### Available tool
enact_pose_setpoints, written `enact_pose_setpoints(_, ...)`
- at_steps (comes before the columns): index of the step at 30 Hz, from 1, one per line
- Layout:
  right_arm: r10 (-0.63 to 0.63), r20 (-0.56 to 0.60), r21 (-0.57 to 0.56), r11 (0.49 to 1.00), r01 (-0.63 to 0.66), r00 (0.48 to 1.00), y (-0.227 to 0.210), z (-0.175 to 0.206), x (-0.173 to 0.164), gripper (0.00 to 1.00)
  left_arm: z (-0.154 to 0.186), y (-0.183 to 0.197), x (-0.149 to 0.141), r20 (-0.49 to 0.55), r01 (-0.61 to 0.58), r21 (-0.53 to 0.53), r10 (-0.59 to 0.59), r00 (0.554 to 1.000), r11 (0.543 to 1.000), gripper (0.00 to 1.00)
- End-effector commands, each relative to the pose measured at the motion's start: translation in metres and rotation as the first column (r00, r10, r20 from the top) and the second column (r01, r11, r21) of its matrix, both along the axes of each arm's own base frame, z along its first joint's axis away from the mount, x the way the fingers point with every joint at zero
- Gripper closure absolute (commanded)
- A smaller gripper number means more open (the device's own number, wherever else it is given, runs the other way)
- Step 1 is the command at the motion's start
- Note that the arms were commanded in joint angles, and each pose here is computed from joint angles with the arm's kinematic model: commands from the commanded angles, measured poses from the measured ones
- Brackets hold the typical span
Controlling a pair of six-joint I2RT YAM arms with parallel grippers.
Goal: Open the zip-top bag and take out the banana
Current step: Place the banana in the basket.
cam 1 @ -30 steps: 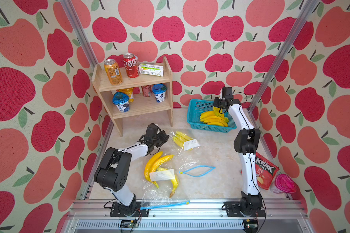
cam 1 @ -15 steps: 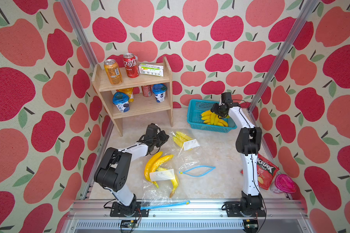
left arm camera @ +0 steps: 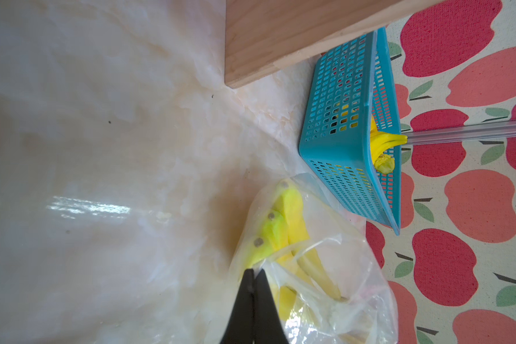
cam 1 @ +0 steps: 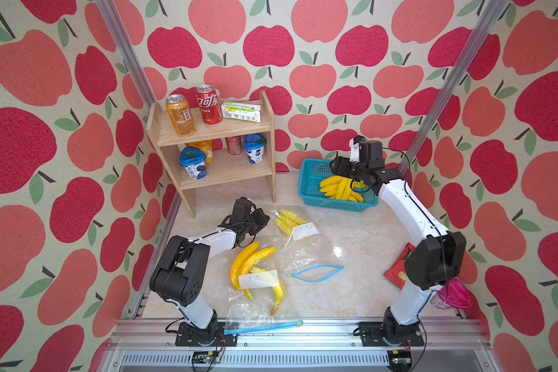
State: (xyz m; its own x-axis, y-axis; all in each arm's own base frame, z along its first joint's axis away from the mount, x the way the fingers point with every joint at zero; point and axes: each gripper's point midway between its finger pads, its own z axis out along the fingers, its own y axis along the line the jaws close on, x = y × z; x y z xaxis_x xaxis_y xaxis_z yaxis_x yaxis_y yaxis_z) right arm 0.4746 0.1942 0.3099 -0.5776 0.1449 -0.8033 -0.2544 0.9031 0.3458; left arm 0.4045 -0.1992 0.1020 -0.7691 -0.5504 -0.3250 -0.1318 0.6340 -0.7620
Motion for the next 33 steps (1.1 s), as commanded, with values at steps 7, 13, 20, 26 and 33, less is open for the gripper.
enact_pose_setpoints(7, -0.009, -0.01, -0.191, 0.982, 0.007, 1.0, -0.01, -0.07, -0.187, 0.3, 0.019, 0.002, 0.003, 0.026, -0.006, -0.01, 0.006, 1.0, 1.0, 1.0)
enact_pose_setpoints(13, -0.071, -0.067, -0.157, 0.986, 0.06, 0.995, -0.014, -0.114, -0.279, 0.34, 0.016, 0.001, 0.003, 0.012, -0.007, -0.017, 0.008, 1.0, 1.0, 1.0)
enact_pose_setpoints(20, -0.086, -0.129, -0.167, 0.984, 0.064, 0.988, -0.01, -0.153, -0.328, 0.4, 0.013, 0.003, 0.001, -0.002, -0.022, -0.02, 0.022, 1.0, 1.0, 1.0)
enact_pose_setpoints(26, -0.023, -0.161, -0.138, 0.99, 0.0, 0.987, 0.017, -0.198, -0.341, 0.38, 0.014, 0.004, -0.001, -0.003, -0.025, -0.018, 0.025, 1.0, 1.0, 1.0)
enact_pose_setpoints(33, -0.054, -0.198, -0.099, 0.994, 0.035, 0.979, 0.024, -0.23, -0.338, 0.37, 0.015, 0.001, 0.0, -0.004, -0.019, -0.023, 0.018, 1.0, 1.0, 1.0)
